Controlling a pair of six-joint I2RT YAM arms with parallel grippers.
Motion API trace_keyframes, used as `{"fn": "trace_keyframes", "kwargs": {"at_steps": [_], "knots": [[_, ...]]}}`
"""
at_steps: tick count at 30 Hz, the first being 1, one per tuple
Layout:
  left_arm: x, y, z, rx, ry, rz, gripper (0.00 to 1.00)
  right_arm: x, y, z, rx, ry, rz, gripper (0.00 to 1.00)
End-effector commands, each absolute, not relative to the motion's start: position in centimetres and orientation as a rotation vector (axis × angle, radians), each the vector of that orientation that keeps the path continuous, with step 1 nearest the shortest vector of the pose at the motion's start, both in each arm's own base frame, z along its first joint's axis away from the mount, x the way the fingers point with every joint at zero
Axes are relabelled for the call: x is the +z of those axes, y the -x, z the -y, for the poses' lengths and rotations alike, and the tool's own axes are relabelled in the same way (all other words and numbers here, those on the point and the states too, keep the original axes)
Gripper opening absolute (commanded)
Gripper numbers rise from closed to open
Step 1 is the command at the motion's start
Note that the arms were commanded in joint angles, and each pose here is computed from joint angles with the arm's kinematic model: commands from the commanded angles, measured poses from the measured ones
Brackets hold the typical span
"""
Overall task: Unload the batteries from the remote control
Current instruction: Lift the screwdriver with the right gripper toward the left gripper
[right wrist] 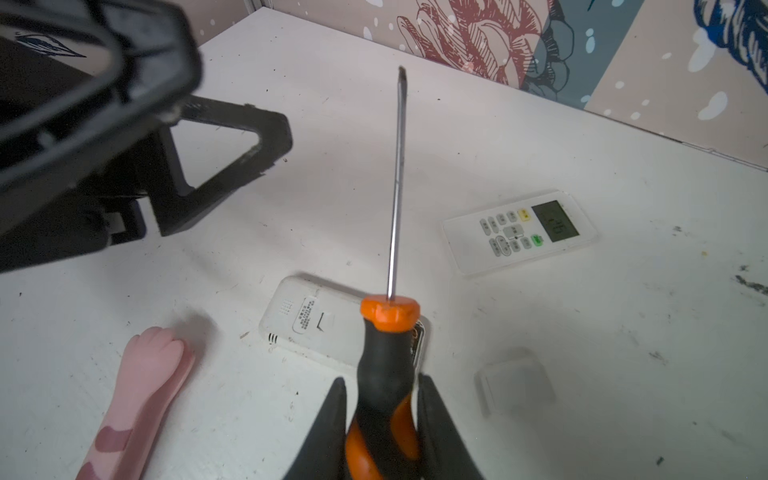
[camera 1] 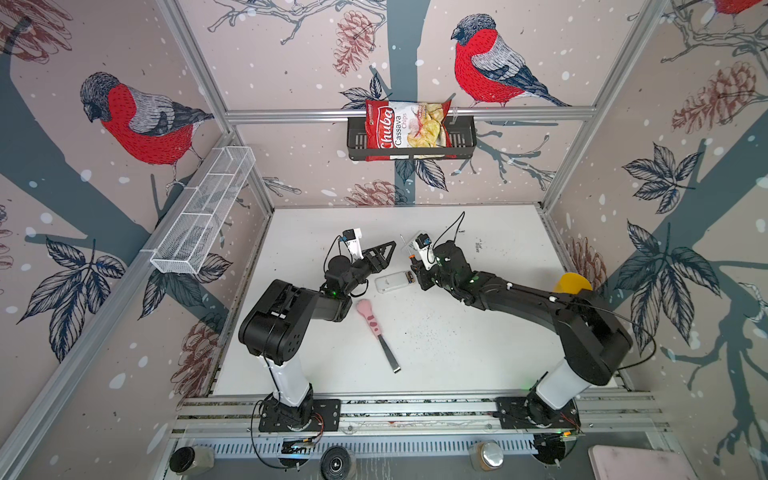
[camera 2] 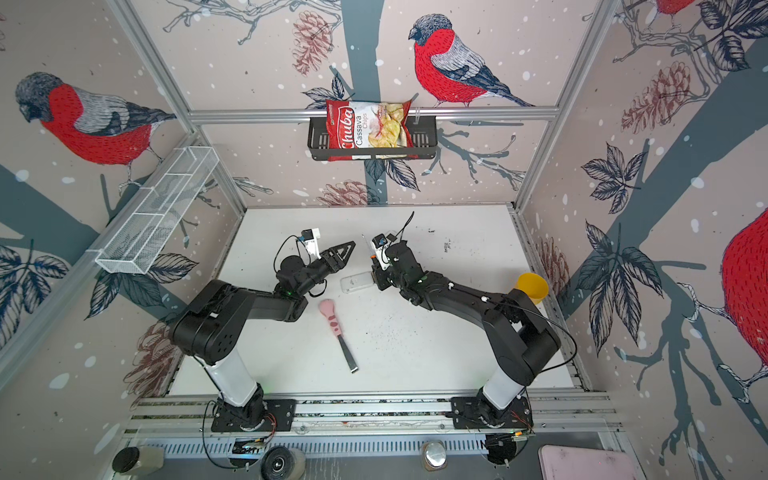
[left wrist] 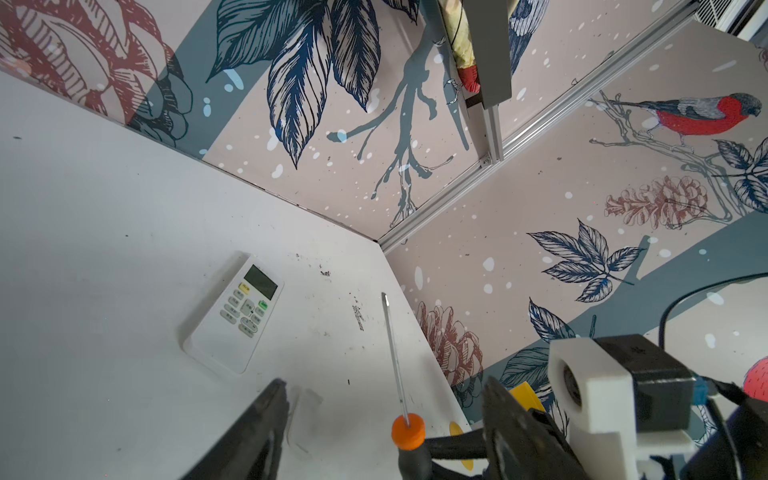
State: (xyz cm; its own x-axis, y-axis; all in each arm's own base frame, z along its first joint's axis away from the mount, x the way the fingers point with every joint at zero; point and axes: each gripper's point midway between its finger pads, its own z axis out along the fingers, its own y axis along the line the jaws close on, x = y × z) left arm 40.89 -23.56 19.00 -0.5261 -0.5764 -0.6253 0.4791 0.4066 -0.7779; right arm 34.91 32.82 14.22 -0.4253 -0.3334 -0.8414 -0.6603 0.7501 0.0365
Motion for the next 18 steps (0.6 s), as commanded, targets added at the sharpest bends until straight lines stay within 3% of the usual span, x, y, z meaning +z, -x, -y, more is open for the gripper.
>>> {"fn": "trace_keyframes", "kwargs": {"at_steps": [1, 12, 18], "knots": [[20.5, -41.4, 24.3, -1.378, 0.073, -1.588, 0.72, 14.8, -36.0, -33.2, 0.422, 0.748, -1.99, 0.04], [16.5, -42.4, 26.6, -1.395, 0.064, -1.714, 0.66, 13.7, -36.8, -35.0, 0.462, 0.784, -1.964, 0.05], [15.8, -42.8, 27.0, -1.388, 0.061, -1.741, 0.54, 13.6, -36.5, -35.7, 0.471, 0.82, -1.954, 0.05]]}}
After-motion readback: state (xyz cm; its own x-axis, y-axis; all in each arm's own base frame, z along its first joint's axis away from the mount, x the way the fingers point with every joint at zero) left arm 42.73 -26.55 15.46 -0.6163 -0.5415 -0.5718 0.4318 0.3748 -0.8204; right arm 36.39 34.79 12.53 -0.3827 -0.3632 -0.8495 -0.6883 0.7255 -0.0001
